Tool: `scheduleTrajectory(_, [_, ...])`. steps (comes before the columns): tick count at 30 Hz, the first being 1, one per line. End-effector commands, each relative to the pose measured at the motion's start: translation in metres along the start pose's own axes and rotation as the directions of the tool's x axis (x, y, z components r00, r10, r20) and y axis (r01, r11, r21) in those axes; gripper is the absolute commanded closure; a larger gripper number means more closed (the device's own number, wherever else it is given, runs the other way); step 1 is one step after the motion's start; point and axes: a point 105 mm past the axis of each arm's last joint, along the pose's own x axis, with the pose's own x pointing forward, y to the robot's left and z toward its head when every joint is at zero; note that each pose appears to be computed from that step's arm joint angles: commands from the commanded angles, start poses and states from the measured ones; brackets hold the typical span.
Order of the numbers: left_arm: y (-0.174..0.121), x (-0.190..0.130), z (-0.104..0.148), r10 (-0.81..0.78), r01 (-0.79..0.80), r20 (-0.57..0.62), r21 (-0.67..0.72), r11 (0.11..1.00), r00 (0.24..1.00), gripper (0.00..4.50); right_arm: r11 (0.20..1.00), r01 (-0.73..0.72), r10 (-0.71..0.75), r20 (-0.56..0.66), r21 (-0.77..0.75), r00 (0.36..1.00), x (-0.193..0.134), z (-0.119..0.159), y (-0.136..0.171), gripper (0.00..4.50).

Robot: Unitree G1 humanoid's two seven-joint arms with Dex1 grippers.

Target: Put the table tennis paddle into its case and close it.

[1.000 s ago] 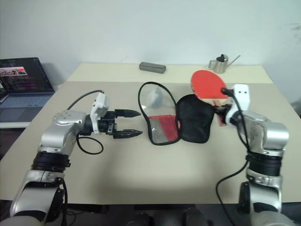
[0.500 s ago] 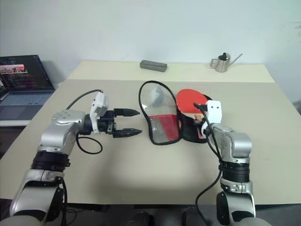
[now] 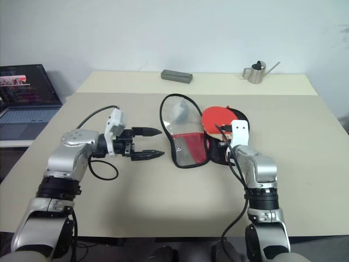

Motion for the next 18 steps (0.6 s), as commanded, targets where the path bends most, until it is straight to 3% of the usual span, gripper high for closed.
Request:
scheduleTrajectory(1, [0.001,-0.005,0.011,0.014,-0.015,0.030,0.045,0.999,0.999,0.00,0.999,0.017,-0.014,0.099,-0.034,0.995,-0.004,0.022,-0.004,3.38])
scheduleTrajectory(18, [0.002,-0.007,0.011,0.020,-0.022,0.027,0.047,0.999,0.999,0.00,0.992,0.054,-0.043,0.101,-0.115,0.994,-0.001,0.013,-0.010,3.38])
